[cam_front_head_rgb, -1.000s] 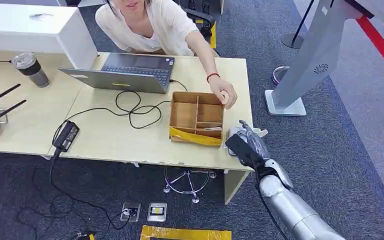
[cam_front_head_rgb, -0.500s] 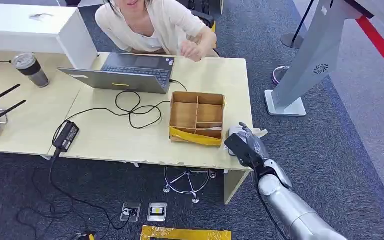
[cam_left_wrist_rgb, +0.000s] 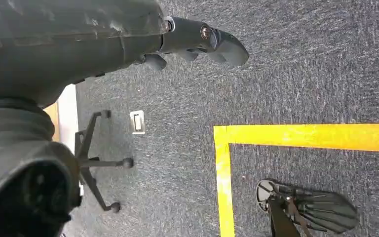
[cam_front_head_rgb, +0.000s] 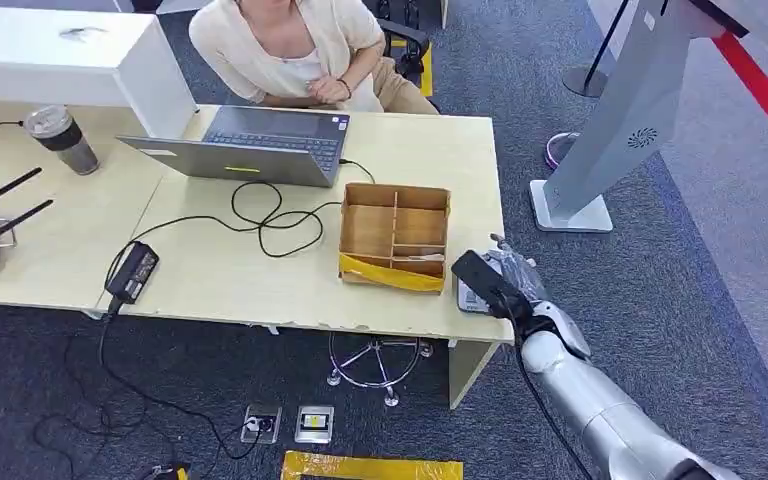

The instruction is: Pass the card to the sensor for recognition and then transmit it.

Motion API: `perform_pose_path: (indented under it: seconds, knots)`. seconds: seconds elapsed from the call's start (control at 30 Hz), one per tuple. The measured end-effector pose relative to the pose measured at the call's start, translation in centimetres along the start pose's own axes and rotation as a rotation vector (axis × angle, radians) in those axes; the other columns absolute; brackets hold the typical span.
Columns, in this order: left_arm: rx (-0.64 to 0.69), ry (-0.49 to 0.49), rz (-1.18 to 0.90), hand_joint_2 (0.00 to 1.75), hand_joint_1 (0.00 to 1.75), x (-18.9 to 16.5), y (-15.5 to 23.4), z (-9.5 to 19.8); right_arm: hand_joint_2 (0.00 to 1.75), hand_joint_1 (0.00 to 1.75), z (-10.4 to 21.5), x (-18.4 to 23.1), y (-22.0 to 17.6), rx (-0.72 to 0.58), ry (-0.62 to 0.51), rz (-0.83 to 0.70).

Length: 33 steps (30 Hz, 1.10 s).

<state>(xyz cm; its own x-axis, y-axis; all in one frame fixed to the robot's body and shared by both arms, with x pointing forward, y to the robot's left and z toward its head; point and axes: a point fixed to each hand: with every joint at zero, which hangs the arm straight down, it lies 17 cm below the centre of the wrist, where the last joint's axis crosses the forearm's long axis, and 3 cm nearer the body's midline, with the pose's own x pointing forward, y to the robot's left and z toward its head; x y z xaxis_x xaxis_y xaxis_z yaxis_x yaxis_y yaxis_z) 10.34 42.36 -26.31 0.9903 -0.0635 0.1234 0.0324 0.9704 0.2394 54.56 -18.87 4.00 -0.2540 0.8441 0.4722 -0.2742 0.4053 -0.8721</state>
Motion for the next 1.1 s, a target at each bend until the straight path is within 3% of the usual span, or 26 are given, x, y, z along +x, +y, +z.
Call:
perform_pose_path:
  seconds: [1.1]
  knots:
    - [0.006, 0.001, 0.015, 0.0, 0.0, 0.0, 0.7, 0.0, 1.75, 1.75, 1.3, -3.2, 1.8, 0.054, 0.089, 0.01]
